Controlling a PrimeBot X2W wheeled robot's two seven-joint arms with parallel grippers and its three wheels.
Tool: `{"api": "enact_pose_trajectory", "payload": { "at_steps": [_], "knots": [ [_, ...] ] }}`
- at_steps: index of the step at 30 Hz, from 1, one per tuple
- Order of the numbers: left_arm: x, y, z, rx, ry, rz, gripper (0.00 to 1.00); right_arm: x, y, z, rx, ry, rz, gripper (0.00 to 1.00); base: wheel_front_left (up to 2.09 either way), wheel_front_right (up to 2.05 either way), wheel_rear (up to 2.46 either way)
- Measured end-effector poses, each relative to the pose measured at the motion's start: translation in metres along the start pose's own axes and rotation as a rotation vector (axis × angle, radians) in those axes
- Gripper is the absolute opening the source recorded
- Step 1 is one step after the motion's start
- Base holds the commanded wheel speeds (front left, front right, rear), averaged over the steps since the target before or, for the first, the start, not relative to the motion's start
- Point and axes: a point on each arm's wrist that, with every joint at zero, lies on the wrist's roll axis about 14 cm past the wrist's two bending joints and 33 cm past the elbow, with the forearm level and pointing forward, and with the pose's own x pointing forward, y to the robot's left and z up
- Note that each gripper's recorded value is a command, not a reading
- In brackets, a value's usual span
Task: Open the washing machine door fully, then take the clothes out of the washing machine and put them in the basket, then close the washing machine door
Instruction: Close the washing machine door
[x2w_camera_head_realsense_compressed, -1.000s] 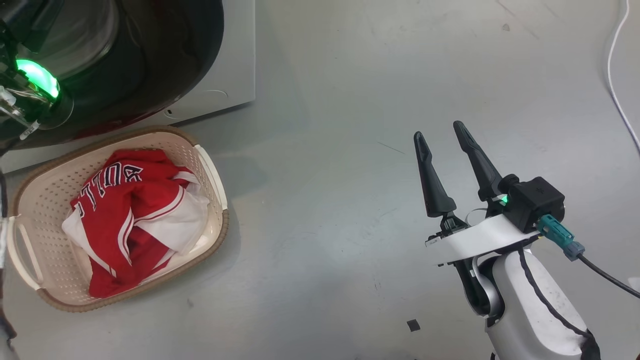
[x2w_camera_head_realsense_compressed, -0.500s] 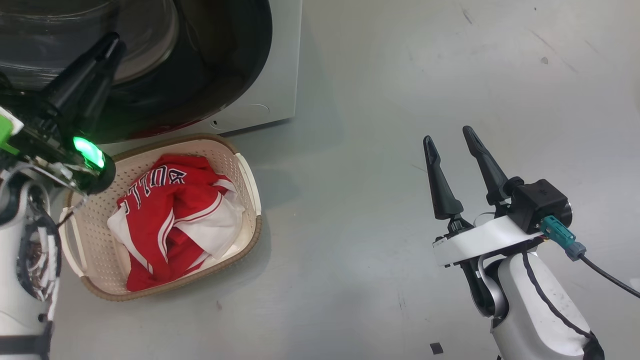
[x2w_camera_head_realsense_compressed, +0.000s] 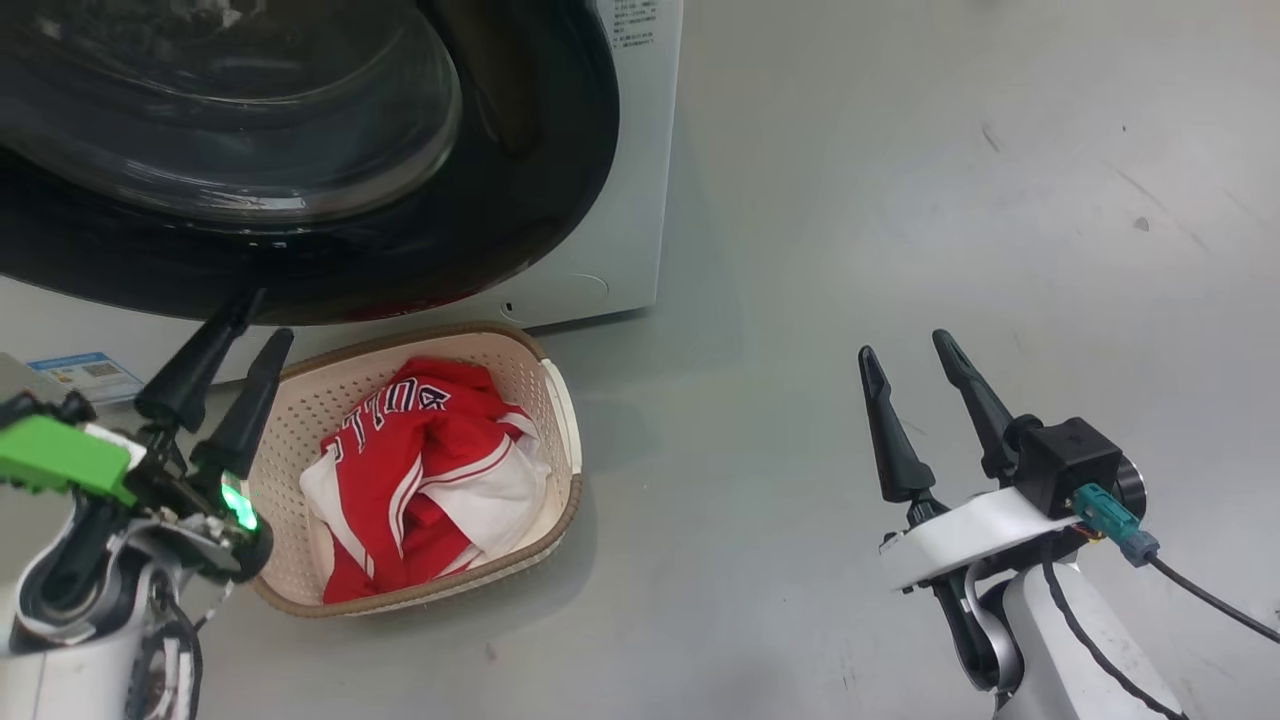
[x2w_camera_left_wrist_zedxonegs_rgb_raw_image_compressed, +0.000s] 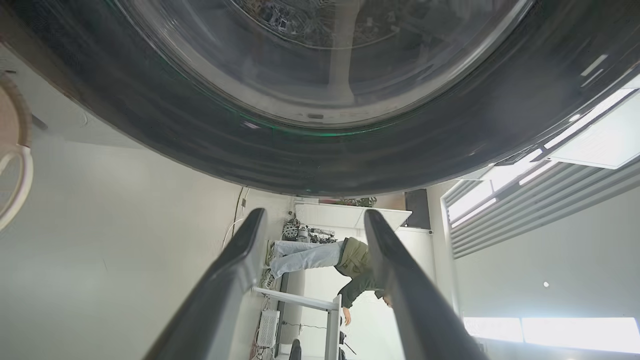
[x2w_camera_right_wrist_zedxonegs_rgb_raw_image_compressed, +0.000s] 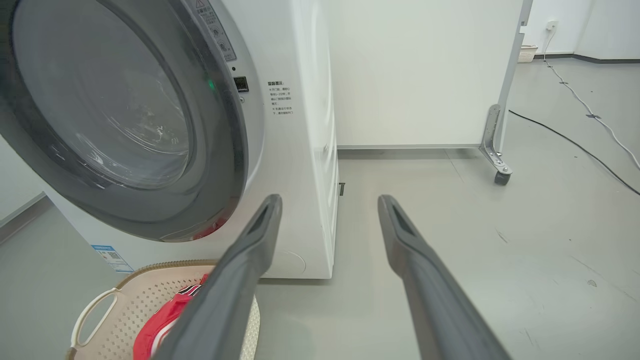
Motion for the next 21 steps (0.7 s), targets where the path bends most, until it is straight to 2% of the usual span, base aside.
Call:
{"api": "enact_pose_trajectory", "payload": {
  "at_steps": [12, 17, 21],
  "knots": [
    [-0.072, 0.002, -0.001, 0.009, -0.210, -0.001, 1.00, -0.019, 0.015, -0.002, -0.006, 0.007, 0.042, 1.00, 0.00, 0.00, 0.00],
    [-0.095, 0.000, 0.002, 0.056, -0.283, 0.007, 1.00, -0.020, 0.020, 0.002, -0.013, -0.002, 0.067, 1.00, 0.00, 0.00, 0.00],
    [-0.105, -0.013, 0.009, 0.181, -0.355, 0.011, 1.00, -0.020, 0.026, 0.002, -0.026, -0.005, 0.086, 1.00, 0.00, 0.00, 0.00]
  ]
}}
